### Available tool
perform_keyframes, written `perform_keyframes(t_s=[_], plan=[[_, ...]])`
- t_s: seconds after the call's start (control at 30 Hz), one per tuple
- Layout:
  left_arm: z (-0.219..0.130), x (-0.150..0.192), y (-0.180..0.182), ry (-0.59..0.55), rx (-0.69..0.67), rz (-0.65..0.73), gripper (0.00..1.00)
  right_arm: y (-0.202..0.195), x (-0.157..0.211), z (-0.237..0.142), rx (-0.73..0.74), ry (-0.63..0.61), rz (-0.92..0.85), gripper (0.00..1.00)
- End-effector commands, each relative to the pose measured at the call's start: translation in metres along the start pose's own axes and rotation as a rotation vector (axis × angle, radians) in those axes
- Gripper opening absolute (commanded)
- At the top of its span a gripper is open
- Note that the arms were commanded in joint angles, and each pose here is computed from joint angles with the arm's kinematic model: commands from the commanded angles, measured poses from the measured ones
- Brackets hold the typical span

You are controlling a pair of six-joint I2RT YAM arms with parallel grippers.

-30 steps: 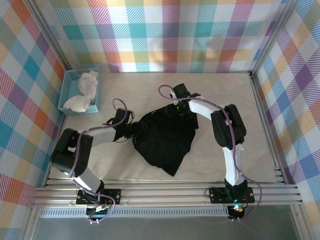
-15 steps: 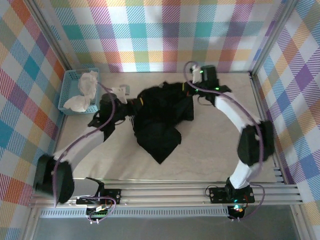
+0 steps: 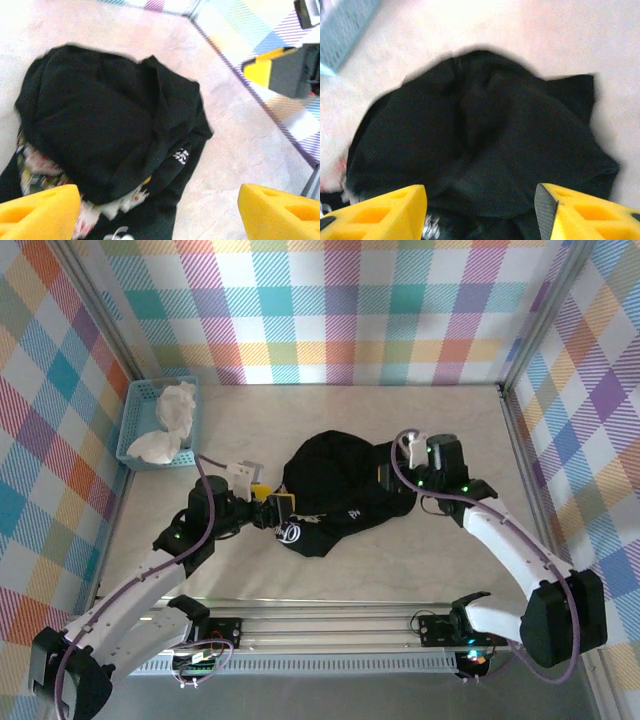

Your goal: Fold the inside-out t-shirt

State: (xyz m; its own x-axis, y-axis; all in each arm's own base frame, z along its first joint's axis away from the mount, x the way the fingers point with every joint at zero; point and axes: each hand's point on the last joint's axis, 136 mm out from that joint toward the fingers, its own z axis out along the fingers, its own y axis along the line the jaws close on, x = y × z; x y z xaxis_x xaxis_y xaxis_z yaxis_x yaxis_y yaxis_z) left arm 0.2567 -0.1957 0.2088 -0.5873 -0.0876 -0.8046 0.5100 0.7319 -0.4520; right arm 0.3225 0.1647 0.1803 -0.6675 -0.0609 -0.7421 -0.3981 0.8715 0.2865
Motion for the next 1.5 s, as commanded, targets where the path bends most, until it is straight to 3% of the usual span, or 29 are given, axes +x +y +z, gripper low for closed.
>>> perform_keyframes(t_s=[0.0,0.17,0.3,0.4,0.53,0.63,0.7,0.8,0.9,1.07,1.17,1.33,1.4,1.47], plan=[[0.01,0.011,0.009,0.066,-0.073,-0.059,0.8,0.017,0.018,0.005,-0.045,0.081,0.033,0.61],[0.053,0.042,0.03,0.261,-0.272,0.023,0.81,0.019,0.036,0.032,-0.045,0.197,0.104,0.63],[0.068,0.032,0.06,0.248,-0.402,-0.04,0.83,0.06,0.032,0.064,-0.152,0.229,-0.002,0.68],[0.066,0.027,0.074,0.223,-0.418,-0.122,0.83,0.085,0.039,0.089,-0.192,0.269,-0.156,0.74],[0.05,0.045,0.098,0.252,-0.481,-0.181,0.84,0.11,0.058,0.111,-0.262,0.342,-0.291,0.82],[0.043,0.062,0.096,0.291,-0.453,-0.222,0.84,0.112,0.074,0.133,-0.205,0.422,-0.391,0.82],[0.039,0.072,0.089,0.31,-0.414,-0.246,0.84,0.101,0.074,0.144,-0.13,0.441,-0.397,0.68],[0.033,0.079,0.073,0.319,-0.34,-0.234,0.84,0.083,0.053,0.145,-0.044,0.393,-0.381,0.32],[0.035,0.085,0.057,0.336,-0.261,-0.225,0.84,0.07,0.015,0.127,-0.064,0.301,-0.26,0.0],[0.064,0.092,0.046,0.369,-0.213,-0.204,0.82,0.077,-0.045,0.078,-0.315,0.137,-0.035,0.01],[0.086,0.081,0.039,0.327,-0.167,-0.196,0.79,0.091,-0.052,0.065,-0.423,0.138,-0.005,0.07],[0.116,0.061,0.026,0.291,-0.106,-0.172,0.76,0.099,-0.048,0.061,-0.475,0.172,0.041,0.1],[0.123,0.055,0.025,0.276,-0.093,-0.17,0.71,0.101,-0.048,0.061,-0.489,0.183,0.054,0.12],[0.129,0.052,0.026,0.263,-0.096,-0.166,0.57,0.102,-0.049,0.06,-0.496,0.187,0.06,0.14]])
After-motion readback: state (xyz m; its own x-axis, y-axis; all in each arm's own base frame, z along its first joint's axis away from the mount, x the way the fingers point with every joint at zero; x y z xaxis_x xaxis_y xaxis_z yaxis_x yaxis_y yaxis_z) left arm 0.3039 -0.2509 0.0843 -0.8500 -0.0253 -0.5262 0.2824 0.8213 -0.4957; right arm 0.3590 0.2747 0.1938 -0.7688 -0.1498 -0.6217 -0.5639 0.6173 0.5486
